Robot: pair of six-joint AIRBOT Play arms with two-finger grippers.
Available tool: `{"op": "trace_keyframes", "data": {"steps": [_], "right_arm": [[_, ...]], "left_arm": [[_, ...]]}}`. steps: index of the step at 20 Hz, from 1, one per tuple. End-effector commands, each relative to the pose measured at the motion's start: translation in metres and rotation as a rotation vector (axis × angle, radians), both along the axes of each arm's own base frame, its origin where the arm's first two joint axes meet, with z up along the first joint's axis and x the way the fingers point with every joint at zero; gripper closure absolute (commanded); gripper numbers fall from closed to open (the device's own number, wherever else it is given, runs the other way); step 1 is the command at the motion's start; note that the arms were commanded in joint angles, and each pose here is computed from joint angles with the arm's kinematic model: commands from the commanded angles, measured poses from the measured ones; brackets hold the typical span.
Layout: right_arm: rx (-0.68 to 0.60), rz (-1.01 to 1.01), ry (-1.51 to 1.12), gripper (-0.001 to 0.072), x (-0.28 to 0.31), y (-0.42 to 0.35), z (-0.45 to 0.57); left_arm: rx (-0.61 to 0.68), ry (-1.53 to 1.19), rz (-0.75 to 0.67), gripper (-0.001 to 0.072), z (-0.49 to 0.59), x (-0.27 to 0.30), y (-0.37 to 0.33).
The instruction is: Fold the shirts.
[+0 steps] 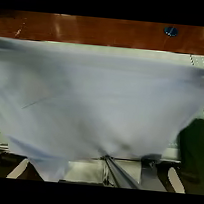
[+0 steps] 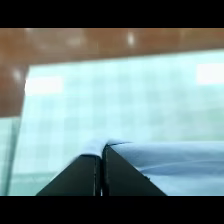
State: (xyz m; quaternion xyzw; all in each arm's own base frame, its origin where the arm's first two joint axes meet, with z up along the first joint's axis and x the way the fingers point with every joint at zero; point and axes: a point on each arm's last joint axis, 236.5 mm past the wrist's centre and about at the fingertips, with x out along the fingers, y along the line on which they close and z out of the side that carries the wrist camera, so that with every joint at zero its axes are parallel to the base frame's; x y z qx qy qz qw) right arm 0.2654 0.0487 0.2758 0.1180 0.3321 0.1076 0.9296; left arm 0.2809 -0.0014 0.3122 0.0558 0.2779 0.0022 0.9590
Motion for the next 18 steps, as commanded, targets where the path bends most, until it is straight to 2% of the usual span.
{"op": "trace_keyframes", "data": {"steps": [1,5,10,13,16,18], "right_arm": [[0.117,0.064,0.118,0.0690,0.060,0.016,-0.090],[0.089,0.044,0.232,0.0690,0.148,0.013,-0.178],[0.156,-0.047,0.395,0.0690,0.233,-0.019,-0.246],[0.176,-0.038,0.487,0.0690,0.243,-0.024,-0.270],[0.177,-0.011,0.542,0.0690,0.229,-0.031,-0.271],[0.170,0.067,0.648,0.0690,0.196,-0.035,-0.273]], "left_arm": [[-0.012,0.173,0.025,0.0694,-0.094,0.073,-0.010],[-0.099,0.264,0.051,0.0694,-0.181,0.163,-0.031],[-0.350,0.422,0.119,0.0694,-0.262,0.239,-0.046],[-0.426,0.552,0.126,0.0694,-0.289,0.245,-0.046],[-0.364,0.620,0.035,0.0694,-0.292,0.233,-0.036],[-0.320,0.732,-0.013,0.0694,-0.300,0.206,-0.027]]}}
